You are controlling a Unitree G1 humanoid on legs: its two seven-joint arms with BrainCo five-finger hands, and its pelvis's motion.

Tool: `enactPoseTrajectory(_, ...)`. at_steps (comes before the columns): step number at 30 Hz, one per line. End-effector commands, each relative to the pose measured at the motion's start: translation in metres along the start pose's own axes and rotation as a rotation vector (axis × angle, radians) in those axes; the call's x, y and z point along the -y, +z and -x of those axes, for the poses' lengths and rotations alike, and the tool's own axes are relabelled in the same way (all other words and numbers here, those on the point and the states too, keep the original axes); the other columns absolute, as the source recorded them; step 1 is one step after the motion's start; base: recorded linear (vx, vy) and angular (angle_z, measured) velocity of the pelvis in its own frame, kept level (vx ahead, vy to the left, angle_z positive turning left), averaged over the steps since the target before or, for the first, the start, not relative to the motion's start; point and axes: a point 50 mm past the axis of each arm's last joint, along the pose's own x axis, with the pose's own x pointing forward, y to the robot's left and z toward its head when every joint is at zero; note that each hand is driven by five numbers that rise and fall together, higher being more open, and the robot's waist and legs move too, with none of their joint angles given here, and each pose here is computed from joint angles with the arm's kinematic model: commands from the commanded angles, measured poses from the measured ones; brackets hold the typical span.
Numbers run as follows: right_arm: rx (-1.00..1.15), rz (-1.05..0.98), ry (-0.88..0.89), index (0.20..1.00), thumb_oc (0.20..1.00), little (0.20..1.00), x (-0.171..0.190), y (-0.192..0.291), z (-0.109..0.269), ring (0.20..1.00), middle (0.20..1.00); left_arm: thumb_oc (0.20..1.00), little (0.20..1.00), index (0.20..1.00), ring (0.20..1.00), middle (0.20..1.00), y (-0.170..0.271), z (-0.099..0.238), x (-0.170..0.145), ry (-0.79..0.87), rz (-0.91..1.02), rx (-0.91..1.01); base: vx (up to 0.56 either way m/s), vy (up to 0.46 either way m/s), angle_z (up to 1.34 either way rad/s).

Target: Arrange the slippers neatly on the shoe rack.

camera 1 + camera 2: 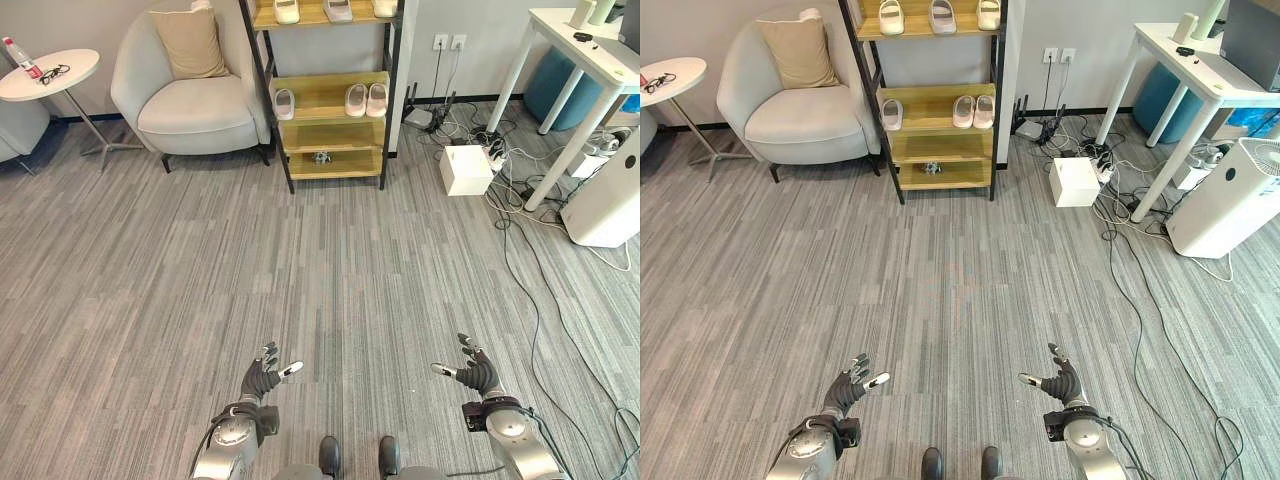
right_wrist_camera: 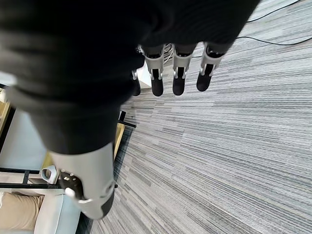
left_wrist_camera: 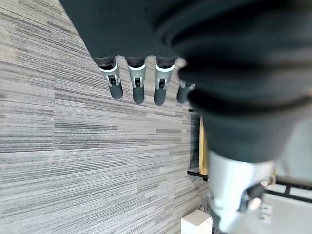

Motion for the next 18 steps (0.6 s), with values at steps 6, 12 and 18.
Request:
enactPoseTrajectory(6,0.056,-0.027,-0.027,1.0,1.0,1.0,0.002,0.008,0.002,1.0,1.0,1.0,1.0,1.0,1.0,1.0,0.006,-0.003,-0.004,0.023,-0.016,0.027,0.0,0.0,0.0)
enactPoseTrajectory(12,0.041,-0.052,-0.04,1.0,1.0,1.0,0.001,0.005,0.003,1.0,1.0,1.0,1.0,1.0,1.0,1.0,0.004,-0.001,-0.01,0.057,0.009,0.019,0.01,-0.022,0.12)
enactPoseTrajectory(18,0.043,-0.03,-0.04,1.0,1.0,1.0,0.004,0.006,0.002,1.0,1.0,1.0,1.0,1.0,1.0,1.0,0.003,0.002,-0.015,0.073,0.02,0.023,0.0,-0.01,0.02)
